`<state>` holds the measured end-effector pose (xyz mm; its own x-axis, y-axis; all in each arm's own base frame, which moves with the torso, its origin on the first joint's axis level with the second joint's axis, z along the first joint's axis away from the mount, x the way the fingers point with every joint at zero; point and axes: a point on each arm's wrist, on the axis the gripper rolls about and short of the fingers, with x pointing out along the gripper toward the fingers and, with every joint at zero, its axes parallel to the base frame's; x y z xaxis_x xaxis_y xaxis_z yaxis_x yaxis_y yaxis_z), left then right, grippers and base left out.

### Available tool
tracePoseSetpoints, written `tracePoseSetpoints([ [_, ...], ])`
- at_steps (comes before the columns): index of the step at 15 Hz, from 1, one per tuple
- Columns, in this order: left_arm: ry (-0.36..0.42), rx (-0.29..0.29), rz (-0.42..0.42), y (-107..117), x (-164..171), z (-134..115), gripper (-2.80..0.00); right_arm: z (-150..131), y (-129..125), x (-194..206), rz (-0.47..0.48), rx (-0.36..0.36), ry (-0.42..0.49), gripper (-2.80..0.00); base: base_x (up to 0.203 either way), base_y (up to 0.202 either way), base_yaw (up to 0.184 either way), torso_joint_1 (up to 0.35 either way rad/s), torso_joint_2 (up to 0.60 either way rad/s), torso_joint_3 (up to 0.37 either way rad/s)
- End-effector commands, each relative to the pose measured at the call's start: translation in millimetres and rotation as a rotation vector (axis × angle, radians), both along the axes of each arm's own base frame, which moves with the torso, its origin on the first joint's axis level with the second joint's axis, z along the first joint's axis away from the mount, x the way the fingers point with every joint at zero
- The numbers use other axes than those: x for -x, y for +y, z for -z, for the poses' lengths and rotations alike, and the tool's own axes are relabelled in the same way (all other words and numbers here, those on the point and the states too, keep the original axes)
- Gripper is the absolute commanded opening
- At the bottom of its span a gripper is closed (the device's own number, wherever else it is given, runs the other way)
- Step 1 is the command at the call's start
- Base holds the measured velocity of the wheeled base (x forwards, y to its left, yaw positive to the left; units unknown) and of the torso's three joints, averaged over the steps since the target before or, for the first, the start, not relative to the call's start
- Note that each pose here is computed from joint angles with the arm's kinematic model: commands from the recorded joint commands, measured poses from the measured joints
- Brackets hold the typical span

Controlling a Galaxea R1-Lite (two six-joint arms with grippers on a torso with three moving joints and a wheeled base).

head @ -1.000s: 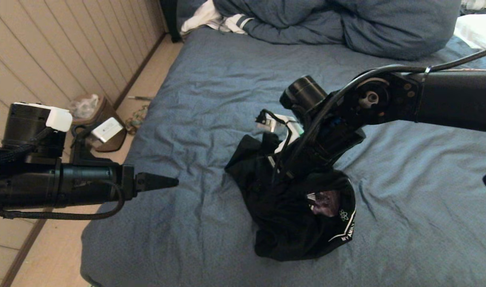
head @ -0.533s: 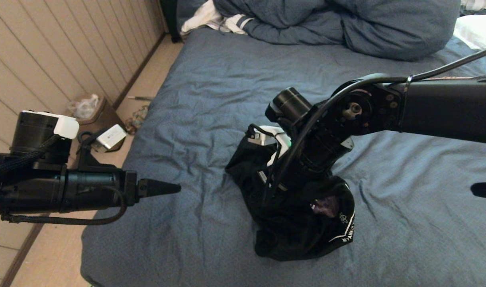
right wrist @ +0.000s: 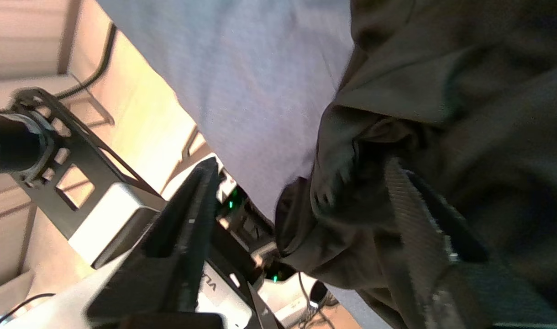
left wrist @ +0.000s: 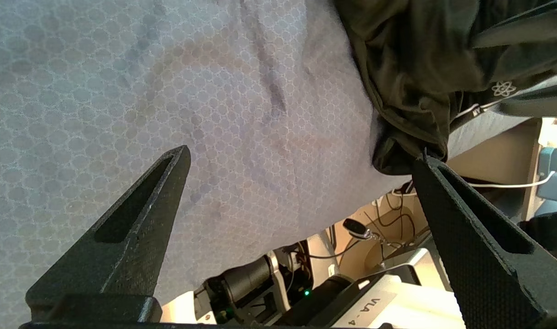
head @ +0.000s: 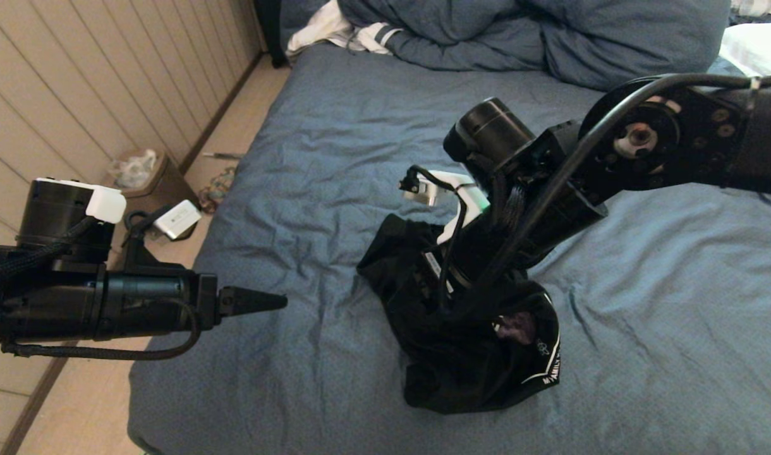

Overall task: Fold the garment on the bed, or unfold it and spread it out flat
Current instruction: Fold the black T-shirt

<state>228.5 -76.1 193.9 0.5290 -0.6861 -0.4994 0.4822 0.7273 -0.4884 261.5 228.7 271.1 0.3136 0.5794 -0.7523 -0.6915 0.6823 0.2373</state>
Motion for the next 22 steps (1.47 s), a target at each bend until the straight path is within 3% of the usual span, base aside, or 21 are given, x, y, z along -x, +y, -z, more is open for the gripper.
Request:
tracePoseSetpoints([
  [1, 0.002, 0.004, 0.001, 0, 0, 0, 0.0, -19, -11, 10, 0.007, -0.036, -0.044, 0.0, 0.0, 0.0, 0.0, 0.0, 0.0, 0.0],
  [4, 0.003, 0.003, 0.001, 0, 0, 0, 0.0, -36, -24, 9, 0.047, -0.073, -0.094, 0.0, 0.0, 0.0, 0.0, 0.0, 0.0, 0.0],
  [6, 0.0, 0.004, 0.001, 0, 0, -1, 0.0, -45, -49, -4, 0.135, -0.09, -0.121, 0.0, 0.0, 0.0, 0.0, 0.0, 0.0, 0.0],
  [7, -0.007, 0.006, 0.001, 0, -1, -3, 0.0, -48, -64, -9, 0.184, -0.095, -0.131, -2.8, 0.0, 0.0, 0.0, 0.0, 0.0, 0.0],
  [10, -0.018, 0.023, -0.008, -1, -3, -9, 0.0, -50, -87, -17, 0.269, -0.092, -0.127, -2.8, 0.0, 0.0, 0.0, 0.0, 0.0, 0.0],
  [15, -0.006, 0.028, -0.014, -1, -4, -9, 0.0, -25, -92, -27, 0.329, -0.012, -0.069, -2.8, 0.0, 0.0, 0.0, 0.0, 0.0, 0.0],
  [19, -0.001, 0.028, -0.015, -1, -4, -7, 0.0, -14, -89, -26, 0.322, 0.019, -0.035, -2.8, 0.0, 0.0, 0.0, 0.0, 0.0, 0.0],
  [22, 0.001, 0.027, -0.016, -1, -4, -7, 0.0, 4, -73, -11, 0.255, 0.064, 0.029, -2.8, 0.0, 0.0, 0.0, 0.0, 0.0, 0.0],
])
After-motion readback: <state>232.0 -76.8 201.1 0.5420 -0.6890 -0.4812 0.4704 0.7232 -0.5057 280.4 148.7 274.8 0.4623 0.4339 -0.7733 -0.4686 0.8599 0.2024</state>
